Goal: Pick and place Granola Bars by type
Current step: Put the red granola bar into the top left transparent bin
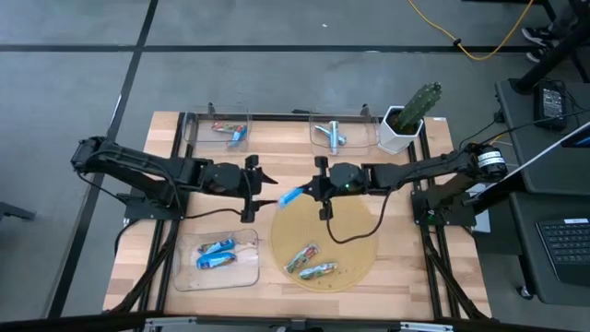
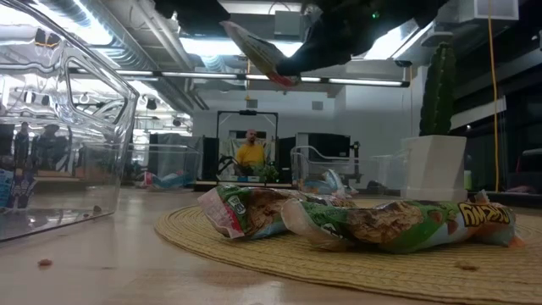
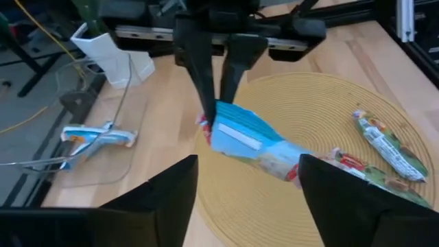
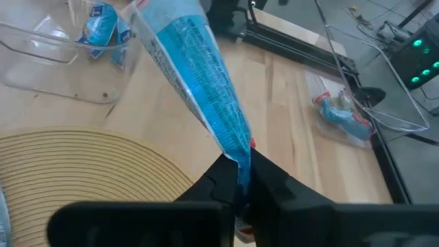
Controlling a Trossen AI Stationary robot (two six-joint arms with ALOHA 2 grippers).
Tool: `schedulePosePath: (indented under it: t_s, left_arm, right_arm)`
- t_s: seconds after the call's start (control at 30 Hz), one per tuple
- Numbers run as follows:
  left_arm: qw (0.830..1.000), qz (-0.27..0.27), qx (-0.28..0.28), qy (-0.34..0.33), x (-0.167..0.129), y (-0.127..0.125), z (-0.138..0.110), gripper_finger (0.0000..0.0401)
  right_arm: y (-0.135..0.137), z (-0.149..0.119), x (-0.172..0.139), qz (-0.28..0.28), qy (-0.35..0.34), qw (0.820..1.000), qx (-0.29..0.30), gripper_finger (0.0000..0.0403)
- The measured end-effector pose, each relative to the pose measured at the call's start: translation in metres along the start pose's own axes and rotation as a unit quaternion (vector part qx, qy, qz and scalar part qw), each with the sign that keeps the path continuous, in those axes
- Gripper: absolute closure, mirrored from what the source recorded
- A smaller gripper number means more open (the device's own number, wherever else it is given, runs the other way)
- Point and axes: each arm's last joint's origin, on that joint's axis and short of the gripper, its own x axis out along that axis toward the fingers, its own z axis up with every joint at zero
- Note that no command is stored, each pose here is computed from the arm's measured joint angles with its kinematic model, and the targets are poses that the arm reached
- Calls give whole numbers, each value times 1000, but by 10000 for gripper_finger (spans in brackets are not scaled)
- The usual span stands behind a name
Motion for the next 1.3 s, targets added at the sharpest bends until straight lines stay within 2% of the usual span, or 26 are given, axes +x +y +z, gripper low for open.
schedulePosePath:
  t_s: [0.2, 0.47, 0.67, 0.9, 1.17, 1.3]
  left_arm:
    - [1000, -11, 2, 10, 6, -5, -2, 134]
    - [999, -26, 15, 29, 25, -19, -9, 134]
    - [999, -29, 25, 8, 31, -26, -6, 135]
    - [999, 25, 32, 13, 31, -23, -6, 135]
    - [997, 71, 37, 16, 30, -20, -6, 136]
    - [996, 82, 37, 17, 30, -20, -6, 137]
  right_arm:
    - [-2, -1, 0, -3, 0, 1000, -7, 393]
    - [-8, -1, 1, -11, -5, 1000, -5, 376]
    - [-15, -3, 2, -22, -2, 1000, 1, 393]
    - [-18, 0, 2, -24, -23, 999, 4, 376]
    - [-19, 5, 1, -9, -55, 998, 6, 394]
    - [-19, 6, 1, -10, -61, 998, 6, 379]
